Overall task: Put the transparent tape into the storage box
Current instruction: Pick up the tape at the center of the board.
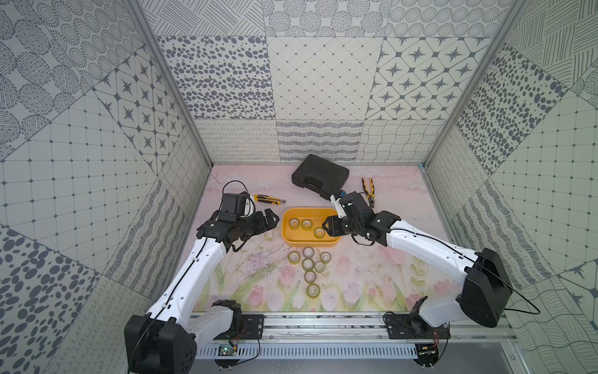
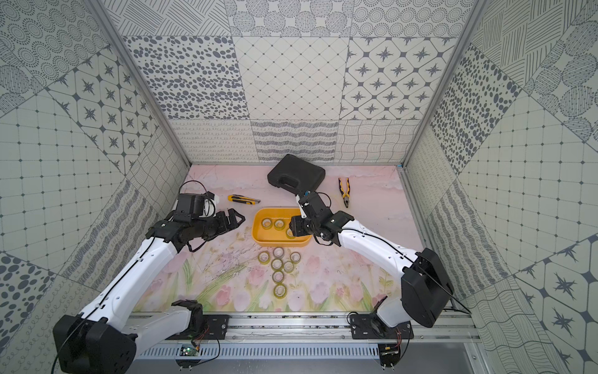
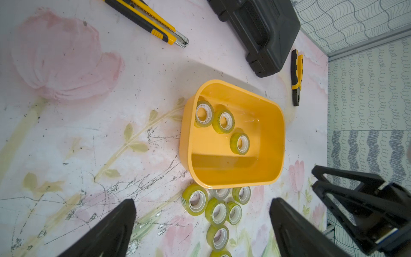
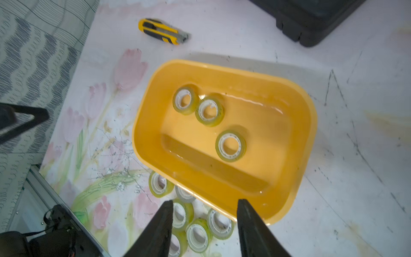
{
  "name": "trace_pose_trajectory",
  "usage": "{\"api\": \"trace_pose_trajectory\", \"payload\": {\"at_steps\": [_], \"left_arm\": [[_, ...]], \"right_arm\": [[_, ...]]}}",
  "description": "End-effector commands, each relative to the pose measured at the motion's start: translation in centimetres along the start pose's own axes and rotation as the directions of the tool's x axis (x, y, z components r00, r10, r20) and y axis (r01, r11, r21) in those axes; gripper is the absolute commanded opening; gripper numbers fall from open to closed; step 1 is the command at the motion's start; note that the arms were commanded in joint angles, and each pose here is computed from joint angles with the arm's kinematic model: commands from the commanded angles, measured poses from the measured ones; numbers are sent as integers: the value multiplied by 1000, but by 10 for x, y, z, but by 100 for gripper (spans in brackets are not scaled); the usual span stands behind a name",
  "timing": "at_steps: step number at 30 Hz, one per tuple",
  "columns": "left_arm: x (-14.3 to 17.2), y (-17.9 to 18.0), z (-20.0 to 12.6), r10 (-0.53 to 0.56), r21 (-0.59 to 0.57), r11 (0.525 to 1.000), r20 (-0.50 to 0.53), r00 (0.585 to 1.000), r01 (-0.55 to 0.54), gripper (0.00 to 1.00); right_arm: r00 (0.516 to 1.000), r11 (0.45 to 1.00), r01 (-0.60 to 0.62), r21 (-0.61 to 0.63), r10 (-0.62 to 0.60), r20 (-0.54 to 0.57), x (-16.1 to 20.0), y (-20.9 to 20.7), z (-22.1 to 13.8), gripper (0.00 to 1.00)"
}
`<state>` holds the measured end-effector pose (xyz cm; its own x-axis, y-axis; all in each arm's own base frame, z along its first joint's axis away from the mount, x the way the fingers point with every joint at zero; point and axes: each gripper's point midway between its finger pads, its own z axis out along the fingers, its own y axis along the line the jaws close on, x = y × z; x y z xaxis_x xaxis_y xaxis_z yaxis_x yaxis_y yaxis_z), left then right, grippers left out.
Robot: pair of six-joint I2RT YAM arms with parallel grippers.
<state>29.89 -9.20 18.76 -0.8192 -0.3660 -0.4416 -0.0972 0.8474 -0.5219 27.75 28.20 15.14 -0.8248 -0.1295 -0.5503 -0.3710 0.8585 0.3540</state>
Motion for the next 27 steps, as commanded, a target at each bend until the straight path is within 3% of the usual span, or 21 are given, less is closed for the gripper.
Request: {"api": "trace_pose_trajectory", "payload": {"at_steps": [1, 9, 17, 27], "left_arm": [[4, 3, 1, 13, -15, 1000, -20, 1000, -13, 99], [-2, 7, 3, 26, -47, 999, -20, 999, -27, 99], [7, 9, 5, 23, -50, 998, -55, 998, -26, 99], [7, 9, 4, 21, -47, 999, -48, 999, -24, 99]], "right_arm": [[999, 1000, 6, -20, -7, -36, 32, 2, -4, 50], [990, 1000, 7, 30, -2, -142, 92, -10, 15, 50], [994, 990, -6, 141, 21, -110, 87, -26, 26, 49], [990, 984, 5, 179, 20, -136, 80, -24, 57, 49]]}}
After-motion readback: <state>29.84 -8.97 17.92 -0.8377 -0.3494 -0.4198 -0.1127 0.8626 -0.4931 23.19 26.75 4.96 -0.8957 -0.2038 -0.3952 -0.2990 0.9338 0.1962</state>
